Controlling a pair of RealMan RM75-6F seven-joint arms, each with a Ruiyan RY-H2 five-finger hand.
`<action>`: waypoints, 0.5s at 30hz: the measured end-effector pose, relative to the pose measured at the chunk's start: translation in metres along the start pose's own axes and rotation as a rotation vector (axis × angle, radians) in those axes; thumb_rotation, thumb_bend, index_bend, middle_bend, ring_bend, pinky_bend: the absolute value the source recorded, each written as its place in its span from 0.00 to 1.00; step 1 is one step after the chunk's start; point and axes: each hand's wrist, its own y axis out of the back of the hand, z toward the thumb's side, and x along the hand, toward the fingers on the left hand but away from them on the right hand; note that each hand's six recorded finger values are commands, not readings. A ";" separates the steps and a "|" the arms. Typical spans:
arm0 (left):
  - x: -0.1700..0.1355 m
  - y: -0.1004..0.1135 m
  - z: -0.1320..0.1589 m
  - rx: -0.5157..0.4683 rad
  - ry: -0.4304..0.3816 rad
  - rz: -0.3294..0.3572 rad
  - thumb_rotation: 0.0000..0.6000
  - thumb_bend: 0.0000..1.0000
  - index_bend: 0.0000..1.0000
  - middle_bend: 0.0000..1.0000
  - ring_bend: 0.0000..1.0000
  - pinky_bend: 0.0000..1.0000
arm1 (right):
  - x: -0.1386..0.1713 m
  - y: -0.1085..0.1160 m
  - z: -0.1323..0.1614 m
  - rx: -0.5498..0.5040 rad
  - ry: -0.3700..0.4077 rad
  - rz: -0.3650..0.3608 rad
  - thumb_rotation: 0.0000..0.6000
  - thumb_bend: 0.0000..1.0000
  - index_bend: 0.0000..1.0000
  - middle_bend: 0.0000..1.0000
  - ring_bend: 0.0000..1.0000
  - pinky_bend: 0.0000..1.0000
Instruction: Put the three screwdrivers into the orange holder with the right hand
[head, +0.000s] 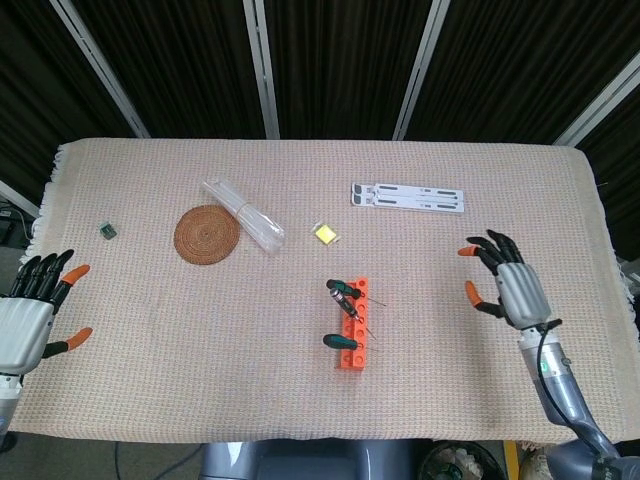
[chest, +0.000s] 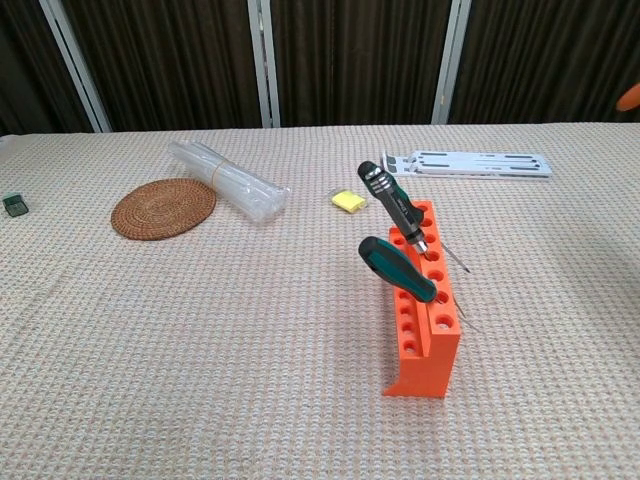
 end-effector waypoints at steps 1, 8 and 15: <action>-0.001 -0.001 0.000 -0.002 0.002 -0.002 1.00 0.14 0.16 0.00 0.00 0.00 | 0.006 0.003 -0.008 0.045 -0.022 -0.010 1.00 0.43 0.24 0.13 0.00 0.00; -0.006 -0.007 0.002 -0.008 0.009 0.002 1.00 0.14 0.16 0.00 0.00 0.00 | 0.045 0.016 -0.041 0.253 -0.136 -0.016 1.00 0.43 0.20 0.10 0.00 0.00; -0.009 -0.008 0.003 -0.004 0.013 0.017 1.00 0.14 0.15 0.00 0.00 0.00 | 0.070 0.018 -0.050 0.305 -0.198 -0.002 1.00 0.43 0.17 0.07 0.00 0.00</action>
